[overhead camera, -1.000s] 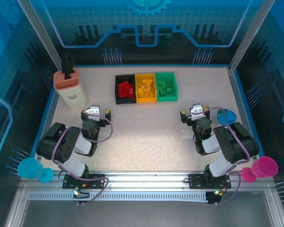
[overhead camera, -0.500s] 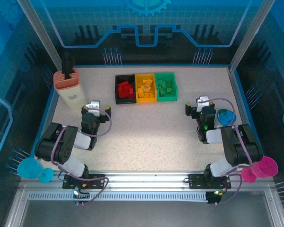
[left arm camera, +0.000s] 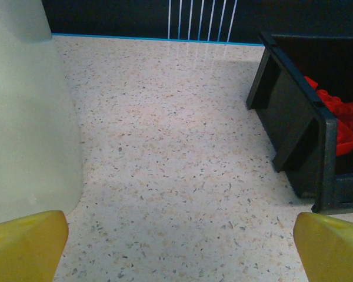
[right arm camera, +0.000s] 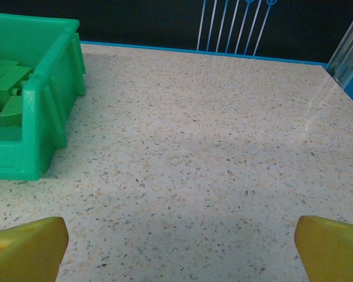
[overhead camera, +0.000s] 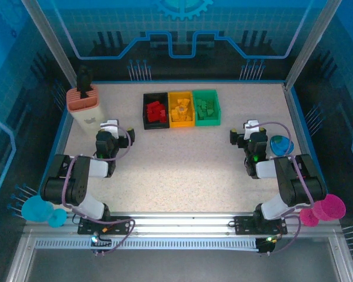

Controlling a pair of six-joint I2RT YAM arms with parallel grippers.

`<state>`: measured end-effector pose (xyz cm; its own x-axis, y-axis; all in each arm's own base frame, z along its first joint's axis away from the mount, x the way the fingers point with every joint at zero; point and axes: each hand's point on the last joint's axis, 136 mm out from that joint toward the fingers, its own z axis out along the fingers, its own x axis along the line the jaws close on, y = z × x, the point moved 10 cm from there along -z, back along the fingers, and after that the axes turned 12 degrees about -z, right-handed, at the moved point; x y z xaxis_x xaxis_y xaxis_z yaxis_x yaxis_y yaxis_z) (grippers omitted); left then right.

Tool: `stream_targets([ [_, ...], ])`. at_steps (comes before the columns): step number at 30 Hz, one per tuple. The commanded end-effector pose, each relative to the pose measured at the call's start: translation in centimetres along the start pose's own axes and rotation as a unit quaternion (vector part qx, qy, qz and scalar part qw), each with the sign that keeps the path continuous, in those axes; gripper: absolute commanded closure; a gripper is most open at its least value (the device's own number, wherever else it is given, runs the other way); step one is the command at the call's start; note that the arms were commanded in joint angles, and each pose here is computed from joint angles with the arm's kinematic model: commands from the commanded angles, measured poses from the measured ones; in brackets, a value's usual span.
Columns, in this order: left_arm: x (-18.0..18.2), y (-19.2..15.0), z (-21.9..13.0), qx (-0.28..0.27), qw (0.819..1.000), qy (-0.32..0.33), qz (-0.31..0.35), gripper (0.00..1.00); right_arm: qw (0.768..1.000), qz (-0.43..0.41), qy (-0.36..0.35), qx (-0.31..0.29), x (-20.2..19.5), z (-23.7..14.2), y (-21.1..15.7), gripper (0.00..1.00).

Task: Sort the legos into containers by color
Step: Reset both arms

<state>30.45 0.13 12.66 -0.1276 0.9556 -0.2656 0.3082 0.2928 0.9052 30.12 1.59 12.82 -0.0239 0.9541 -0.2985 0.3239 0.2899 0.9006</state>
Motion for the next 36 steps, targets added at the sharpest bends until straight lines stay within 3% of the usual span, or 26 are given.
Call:
stream_targets([
  [1, -0.26, 0.12, -0.13, 0.003, 1.0, -0.016, -0.004, 0.01, 1.0, -0.004, 0.028, -0.013, 0.39, 0.01, 0.47, 0.0],
  [3, -0.75, -0.03, -0.21, 0.014, 0.999, -0.051, 0.008, 0.01, 0.993, -0.02, 0.109, -0.028, 0.95, -0.03, 0.66, 0.0],
  [5, -1.01, -0.31, -0.47, 0.014, 0.997, -0.074, 0.019, 0.01, 0.989, -0.005, 0.142, -0.036, 0.42, 0.08, 0.52, 0.0],
  [11, -0.32, 0.14, -0.03, 0.018, 0.999, -0.048, -0.005, 0.01, 0.989, -0.001, 0.144, -0.037, 0.34, 0.12, 0.55, 0.0],
  [36, -0.34, 0.15, -0.08, 0.015, 0.999, -0.048, -0.004, 0.01, 0.989, -0.003, 0.142, -0.037, 0.37, 0.1, 0.53, 0.0],
])
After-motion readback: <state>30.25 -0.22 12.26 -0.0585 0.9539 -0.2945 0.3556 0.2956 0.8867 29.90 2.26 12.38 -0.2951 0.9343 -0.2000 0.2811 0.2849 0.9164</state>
